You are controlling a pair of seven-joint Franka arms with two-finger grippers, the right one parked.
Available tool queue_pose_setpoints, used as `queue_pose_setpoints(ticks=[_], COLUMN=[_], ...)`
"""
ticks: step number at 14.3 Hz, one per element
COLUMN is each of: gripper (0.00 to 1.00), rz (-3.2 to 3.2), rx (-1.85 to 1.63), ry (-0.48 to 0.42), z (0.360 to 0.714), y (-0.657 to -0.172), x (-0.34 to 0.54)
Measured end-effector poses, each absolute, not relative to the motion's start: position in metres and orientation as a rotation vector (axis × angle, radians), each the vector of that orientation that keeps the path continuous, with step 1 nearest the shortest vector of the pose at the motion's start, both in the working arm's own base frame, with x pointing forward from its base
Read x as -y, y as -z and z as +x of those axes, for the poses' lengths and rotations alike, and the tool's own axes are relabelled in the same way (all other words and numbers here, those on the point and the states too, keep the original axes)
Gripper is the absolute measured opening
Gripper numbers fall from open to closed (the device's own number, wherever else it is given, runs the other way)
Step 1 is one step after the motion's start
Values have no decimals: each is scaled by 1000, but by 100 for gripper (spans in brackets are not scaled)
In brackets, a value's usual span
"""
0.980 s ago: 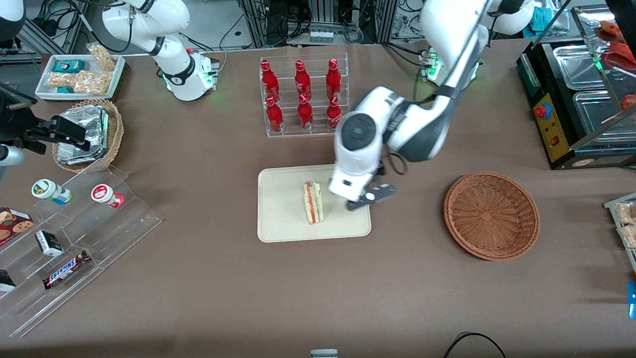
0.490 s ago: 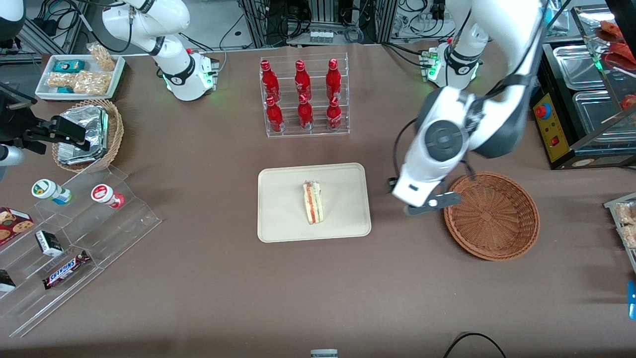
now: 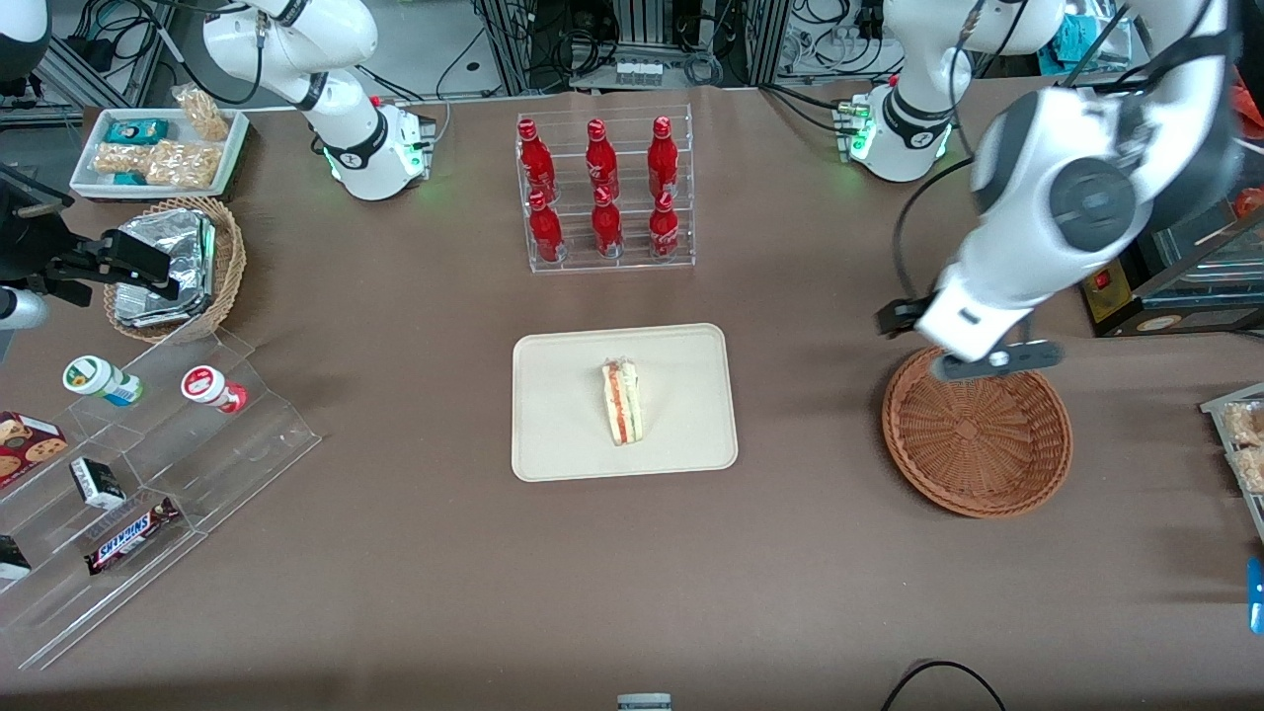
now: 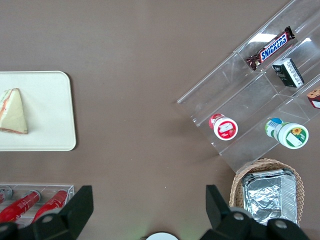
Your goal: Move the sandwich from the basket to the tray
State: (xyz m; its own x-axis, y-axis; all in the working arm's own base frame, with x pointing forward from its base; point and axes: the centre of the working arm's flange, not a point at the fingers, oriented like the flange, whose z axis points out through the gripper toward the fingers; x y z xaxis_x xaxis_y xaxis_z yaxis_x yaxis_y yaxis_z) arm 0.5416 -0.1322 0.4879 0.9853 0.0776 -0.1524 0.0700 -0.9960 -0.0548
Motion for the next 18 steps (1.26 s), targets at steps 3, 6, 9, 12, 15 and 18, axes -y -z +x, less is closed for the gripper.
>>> queue_pose_setpoints(ticks=[3,6,9,12,15,18], gripper=[100,100,100,100,100,100], rz=[-3095,-3102,-3111,-3125,-3132,-3133], rx=[35,-63,-131,-88,-48,-44], ry=[-253,-267,-215,-121,-54,-44], z=[535,527,526,531,534,538], y=[-512,-534,-568,-597,-617,-619], x=[91,66,56,37,20,18])
